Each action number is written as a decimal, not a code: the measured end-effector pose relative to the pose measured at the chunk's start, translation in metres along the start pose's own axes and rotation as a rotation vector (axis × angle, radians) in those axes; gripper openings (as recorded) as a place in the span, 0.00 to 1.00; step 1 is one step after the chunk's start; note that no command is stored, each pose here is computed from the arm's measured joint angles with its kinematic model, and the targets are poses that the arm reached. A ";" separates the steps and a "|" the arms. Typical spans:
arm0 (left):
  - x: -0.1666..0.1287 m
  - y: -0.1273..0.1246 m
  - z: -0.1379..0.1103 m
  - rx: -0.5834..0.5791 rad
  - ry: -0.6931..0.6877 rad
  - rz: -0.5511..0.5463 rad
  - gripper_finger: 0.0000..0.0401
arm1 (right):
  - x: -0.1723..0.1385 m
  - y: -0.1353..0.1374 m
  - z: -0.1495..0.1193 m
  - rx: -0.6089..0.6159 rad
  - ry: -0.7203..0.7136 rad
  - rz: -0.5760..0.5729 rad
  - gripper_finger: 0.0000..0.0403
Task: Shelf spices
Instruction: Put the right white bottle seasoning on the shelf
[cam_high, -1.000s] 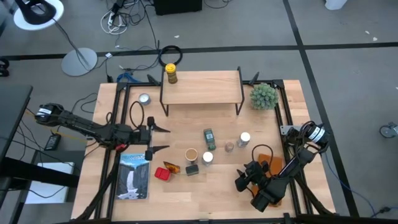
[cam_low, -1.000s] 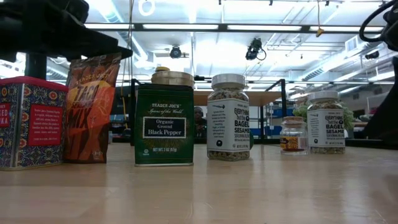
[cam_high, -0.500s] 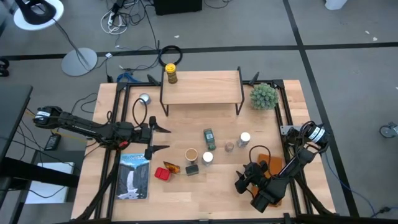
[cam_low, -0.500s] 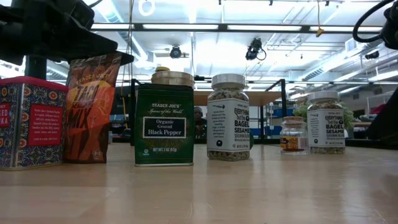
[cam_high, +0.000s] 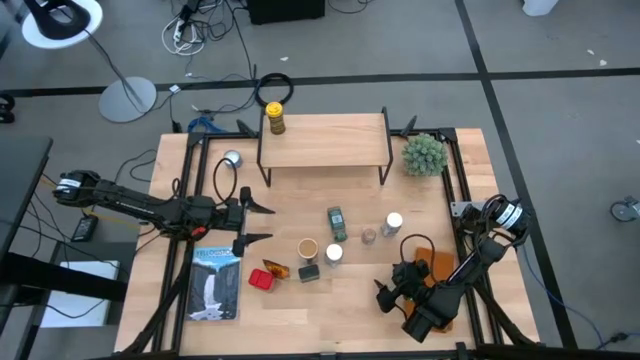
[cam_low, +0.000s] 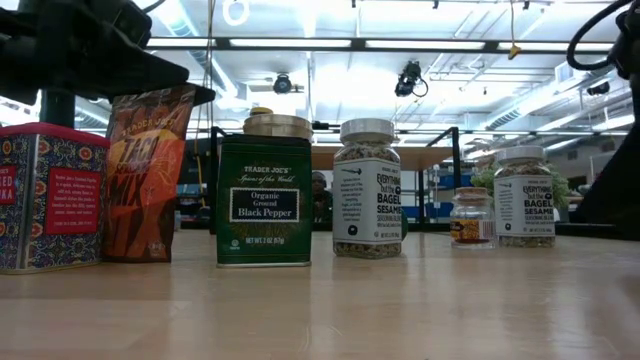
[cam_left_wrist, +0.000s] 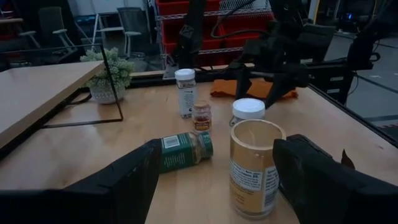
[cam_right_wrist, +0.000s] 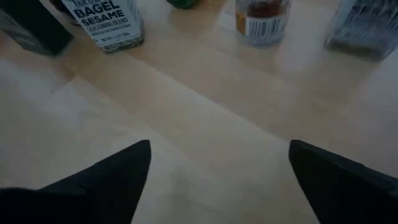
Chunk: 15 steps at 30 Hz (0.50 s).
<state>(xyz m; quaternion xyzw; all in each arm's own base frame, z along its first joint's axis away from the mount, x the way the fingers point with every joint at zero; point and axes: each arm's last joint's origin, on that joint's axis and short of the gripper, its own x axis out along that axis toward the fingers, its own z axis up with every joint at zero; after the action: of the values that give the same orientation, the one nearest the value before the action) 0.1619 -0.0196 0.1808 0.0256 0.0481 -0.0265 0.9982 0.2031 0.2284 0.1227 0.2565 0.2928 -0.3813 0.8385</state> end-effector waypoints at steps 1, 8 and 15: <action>0.000 0.000 0.000 0.000 0.003 0.000 0.78 | 0.000 0.002 -0.001 0.030 0.008 0.017 0.97; 0.000 0.000 -0.001 0.000 0.009 0.000 0.78 | 0.002 0.012 -0.002 0.050 0.035 0.082 0.97; 0.000 0.000 -0.001 -0.007 0.008 0.000 0.78 | 0.004 0.017 -0.002 0.139 0.076 0.101 0.95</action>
<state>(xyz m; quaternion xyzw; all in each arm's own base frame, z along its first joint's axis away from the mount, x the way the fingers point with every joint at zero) 0.1618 -0.0196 0.1800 0.0220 0.0523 -0.0262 0.9980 0.2182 0.2379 0.1226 0.3427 0.2841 -0.3480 0.8251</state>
